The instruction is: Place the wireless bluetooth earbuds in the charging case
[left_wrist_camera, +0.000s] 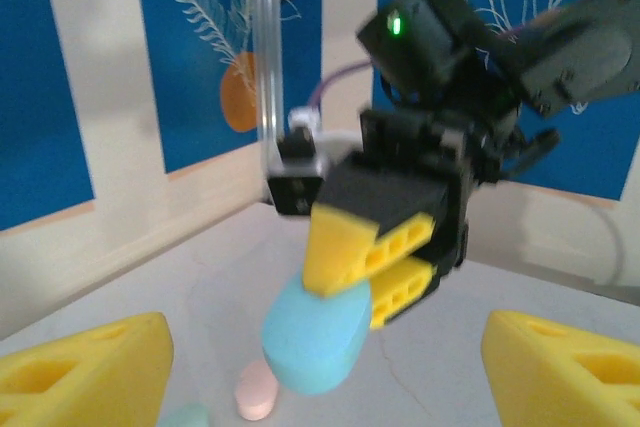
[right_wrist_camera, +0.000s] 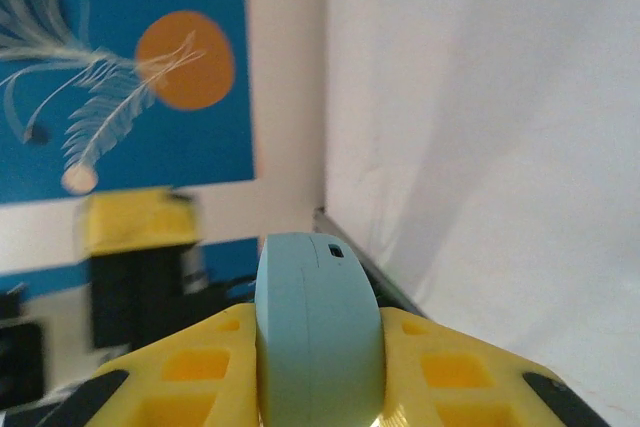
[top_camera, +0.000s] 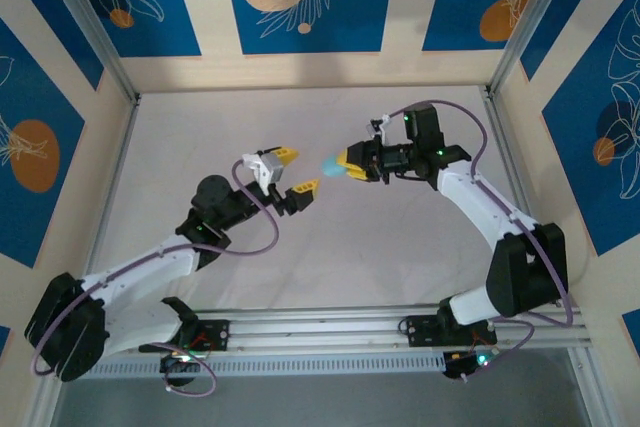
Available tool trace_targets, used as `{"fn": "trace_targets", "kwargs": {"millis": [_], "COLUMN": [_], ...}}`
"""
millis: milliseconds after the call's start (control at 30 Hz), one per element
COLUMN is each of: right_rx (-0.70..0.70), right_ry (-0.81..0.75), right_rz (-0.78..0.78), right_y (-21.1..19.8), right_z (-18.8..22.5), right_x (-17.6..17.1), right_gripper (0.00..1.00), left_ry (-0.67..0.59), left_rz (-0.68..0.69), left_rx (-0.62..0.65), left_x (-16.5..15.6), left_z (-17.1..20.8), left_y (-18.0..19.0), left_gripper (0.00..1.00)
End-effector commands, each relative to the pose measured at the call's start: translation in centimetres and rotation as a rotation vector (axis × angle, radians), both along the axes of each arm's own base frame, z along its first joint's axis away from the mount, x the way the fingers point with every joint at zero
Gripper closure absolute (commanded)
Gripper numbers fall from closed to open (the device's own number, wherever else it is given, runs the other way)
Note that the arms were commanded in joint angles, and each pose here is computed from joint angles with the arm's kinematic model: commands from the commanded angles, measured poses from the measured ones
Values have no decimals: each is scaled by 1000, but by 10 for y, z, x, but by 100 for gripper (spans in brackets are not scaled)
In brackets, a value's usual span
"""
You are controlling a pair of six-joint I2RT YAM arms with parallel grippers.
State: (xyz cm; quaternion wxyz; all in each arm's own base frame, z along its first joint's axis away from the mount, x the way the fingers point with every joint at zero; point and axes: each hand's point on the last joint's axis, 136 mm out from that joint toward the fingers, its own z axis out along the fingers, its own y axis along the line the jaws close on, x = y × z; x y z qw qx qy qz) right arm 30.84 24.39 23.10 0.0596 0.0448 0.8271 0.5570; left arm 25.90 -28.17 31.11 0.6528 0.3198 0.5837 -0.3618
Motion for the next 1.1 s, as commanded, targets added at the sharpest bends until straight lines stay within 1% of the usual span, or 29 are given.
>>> {"fn": "trace_targets", "kwargs": {"millis": [0, 100, 200, 333, 500, 667, 767, 833, 967, 1067], "right_rx": [-115, -166, -206, -250, -312, -306, -339, -376, -474, -552], "right_ry": [87, 157, 192, 202, 204, 223, 227, 229, 196, 155], "right_rz": [-60, -82, -84, -80, -109, -123, -120, -123, -145, -169], "right_y": [-5, -4, 1, 8, 7, 8, 5, -2, -23, -43], "right_z": [-63, -107, -138, -159, -181, -197, -202, -203, -194, -180], "right_x": [14, 22, 29, 35, 43, 49, 46, 42, 33, 29], "right_gripper": [79, 79, 79, 79, 78, 75, 70, 65, 43, 31], "left_ry": [14, 36, 44, 45, 46, 46, 46, 48, 46, 45], "left_rz": [94, 126, 138, 146, 174, 185, 196, 206, 231, 254], "left_rx": [31, 50, 59, 67, 76, 76, 79, 86, 94, 96], "left_x": [5, 7, 8, 8, 11, 12, 13, 14, 16, 19], "left_z": [-3, -5, -5, -6, -8, -8, -8, -10, -11, -12], "left_y": [14, 19, 21, 23, 27, 28, 29, 31, 34, 37], "left_gripper": [19, 18, 17, 17, 16, 16, 15, 15, 14, 13]}}
